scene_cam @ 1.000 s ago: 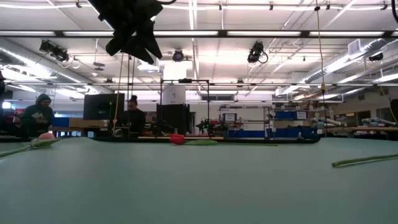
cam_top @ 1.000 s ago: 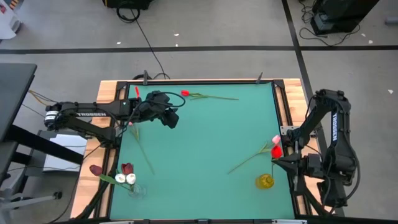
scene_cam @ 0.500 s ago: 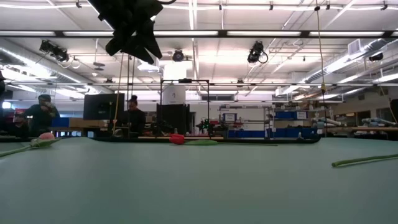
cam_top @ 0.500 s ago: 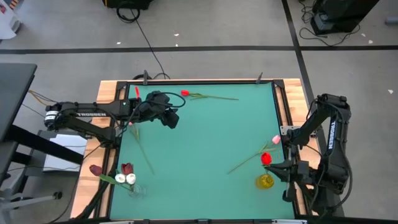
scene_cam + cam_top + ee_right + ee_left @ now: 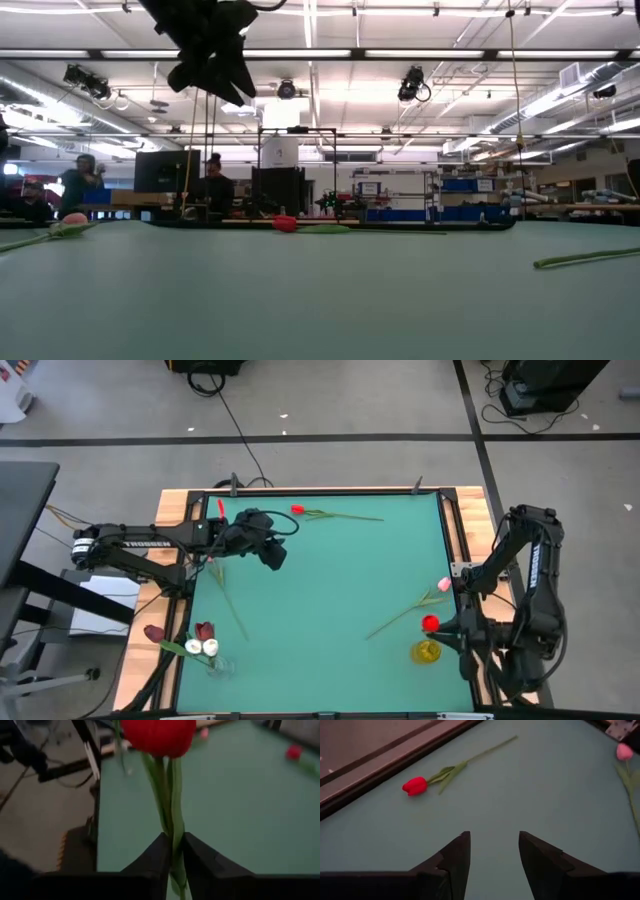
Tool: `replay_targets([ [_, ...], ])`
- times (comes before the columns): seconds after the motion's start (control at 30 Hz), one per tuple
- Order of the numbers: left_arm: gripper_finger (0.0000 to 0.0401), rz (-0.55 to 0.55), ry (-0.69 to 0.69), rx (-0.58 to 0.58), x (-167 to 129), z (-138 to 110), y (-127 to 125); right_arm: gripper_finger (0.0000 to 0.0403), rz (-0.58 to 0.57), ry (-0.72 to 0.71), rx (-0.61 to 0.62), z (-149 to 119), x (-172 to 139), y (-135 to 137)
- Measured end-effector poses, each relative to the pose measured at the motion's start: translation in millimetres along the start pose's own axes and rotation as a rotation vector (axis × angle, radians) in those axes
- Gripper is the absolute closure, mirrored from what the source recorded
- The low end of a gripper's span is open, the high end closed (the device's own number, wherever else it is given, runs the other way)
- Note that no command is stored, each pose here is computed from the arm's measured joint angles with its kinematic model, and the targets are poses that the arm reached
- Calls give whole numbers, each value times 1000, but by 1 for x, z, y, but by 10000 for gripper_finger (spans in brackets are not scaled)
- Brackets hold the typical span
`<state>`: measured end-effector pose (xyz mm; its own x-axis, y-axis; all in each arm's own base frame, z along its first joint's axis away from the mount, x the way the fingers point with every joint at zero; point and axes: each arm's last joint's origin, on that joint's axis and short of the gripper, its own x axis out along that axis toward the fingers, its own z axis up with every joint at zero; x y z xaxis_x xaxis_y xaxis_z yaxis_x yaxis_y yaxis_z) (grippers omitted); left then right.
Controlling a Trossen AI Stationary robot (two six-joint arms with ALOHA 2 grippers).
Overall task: Sort flowers into vase by color
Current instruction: Put the bottom red flower into the yellow vase, then put the right pink flower into the yellow vase
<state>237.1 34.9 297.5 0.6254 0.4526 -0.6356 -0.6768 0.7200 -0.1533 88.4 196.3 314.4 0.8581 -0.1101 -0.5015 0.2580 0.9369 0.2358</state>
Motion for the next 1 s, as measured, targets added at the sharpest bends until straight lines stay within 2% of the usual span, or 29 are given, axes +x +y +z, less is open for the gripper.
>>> replay_targets([
  [0.33, 229, 11, 18, 52, 0, -1, 2, 287, 73, 395, 163, 6, -14, -14],
  [0.53, 229, 4, 23, 47, 0, -1, 2, 258, 107, 633, 198, 10, -21, -22],
  [0.63, 229, -23, 38, 46, 0, -2, 1, 258, 5, 687, 220, 12, -19, -33],
  [0.7, 229, -34, 44, 34, 0, -2, 1, 259, -119, 684, 267, 12, -17, -42],
  [0.83, 229, -40, 50, -8, 0, -2, 0, 259, -396, 605, 472, 16, -13, -61],
  [0.9, 229, -41, 50, -23, 0, -2, 1, 259, -422, 572, 560, 17, -8, -66],
  [1.0, 229, -43, 48, -29, -1, -2, 1, 259, -466, 541, 624, 19, 0, -77],
])
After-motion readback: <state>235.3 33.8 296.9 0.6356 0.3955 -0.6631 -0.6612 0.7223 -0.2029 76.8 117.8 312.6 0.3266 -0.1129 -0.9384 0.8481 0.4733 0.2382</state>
